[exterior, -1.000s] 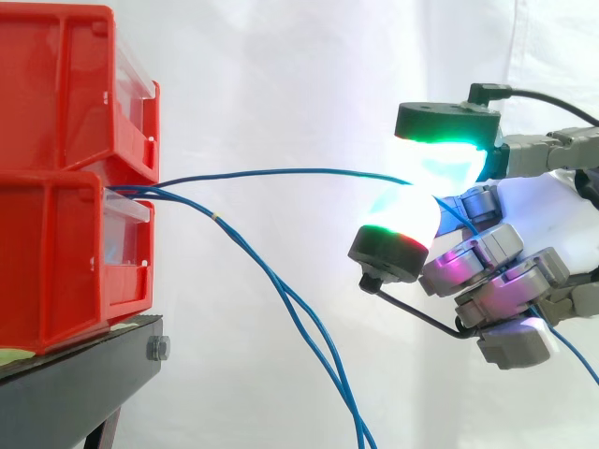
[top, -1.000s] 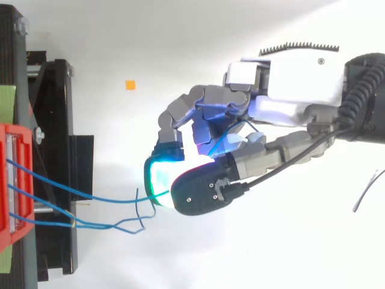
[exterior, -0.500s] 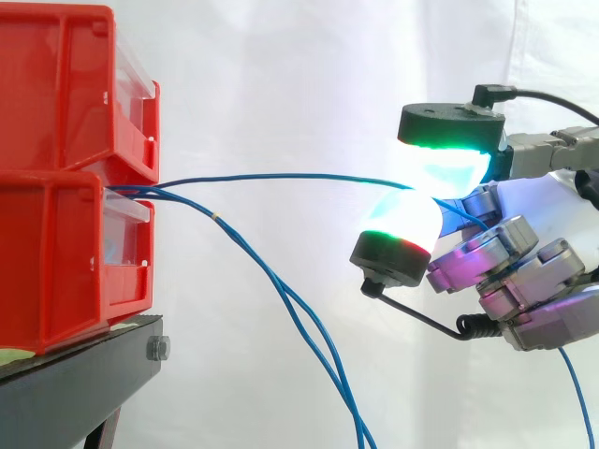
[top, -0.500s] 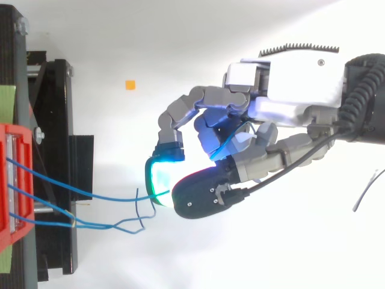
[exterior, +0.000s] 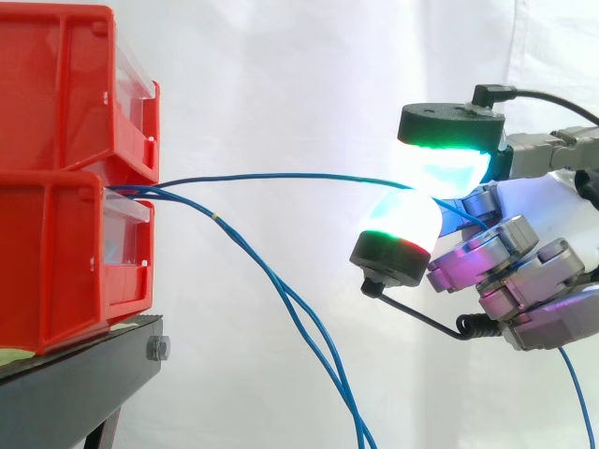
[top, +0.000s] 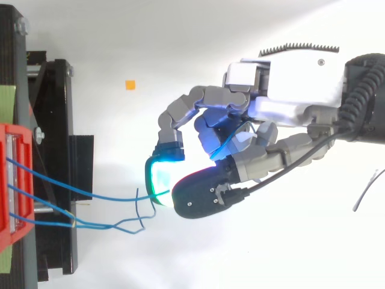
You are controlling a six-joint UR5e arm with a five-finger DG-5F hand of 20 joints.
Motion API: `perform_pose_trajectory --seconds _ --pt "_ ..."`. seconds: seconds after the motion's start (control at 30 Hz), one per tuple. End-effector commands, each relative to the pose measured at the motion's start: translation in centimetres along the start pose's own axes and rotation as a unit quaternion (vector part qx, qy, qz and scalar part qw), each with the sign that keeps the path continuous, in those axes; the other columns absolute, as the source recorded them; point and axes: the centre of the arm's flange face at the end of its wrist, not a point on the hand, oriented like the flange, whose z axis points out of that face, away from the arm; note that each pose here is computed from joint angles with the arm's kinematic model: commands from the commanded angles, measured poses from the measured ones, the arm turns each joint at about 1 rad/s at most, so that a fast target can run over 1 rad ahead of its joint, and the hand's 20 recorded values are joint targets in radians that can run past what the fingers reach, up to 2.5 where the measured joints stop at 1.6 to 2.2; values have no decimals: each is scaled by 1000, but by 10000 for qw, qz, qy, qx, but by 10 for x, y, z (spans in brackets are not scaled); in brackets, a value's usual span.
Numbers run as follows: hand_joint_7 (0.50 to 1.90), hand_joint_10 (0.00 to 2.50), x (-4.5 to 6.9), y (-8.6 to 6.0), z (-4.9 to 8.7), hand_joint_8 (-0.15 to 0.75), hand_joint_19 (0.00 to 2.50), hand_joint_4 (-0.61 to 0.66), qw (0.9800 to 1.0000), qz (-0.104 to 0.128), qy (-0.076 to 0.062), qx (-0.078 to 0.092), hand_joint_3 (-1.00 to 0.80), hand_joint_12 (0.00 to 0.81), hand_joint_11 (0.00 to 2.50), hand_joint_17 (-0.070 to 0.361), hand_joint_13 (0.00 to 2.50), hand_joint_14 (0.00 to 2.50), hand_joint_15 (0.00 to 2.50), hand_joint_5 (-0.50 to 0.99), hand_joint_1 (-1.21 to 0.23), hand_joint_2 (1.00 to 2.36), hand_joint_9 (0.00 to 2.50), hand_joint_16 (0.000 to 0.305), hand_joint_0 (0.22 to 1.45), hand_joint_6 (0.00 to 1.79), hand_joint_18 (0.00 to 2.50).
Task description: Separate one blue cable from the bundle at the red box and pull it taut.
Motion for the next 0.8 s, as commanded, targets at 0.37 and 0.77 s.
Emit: perform_pose_trajectory --seconds 0.37,0.77 --pt "1146 2500 0 0 1 375 796 61 10000 0 -1 1 123 658 2500 192 1539 2500 1881 -147 -906 1004 606 256 628 853 1968" --pt "1135 2500 1 1 0 375 790 69 10000 0 7 -6 121 650 2500 192 1530 2500 1870 -149 -899 1004 598 256 625 854 1959"
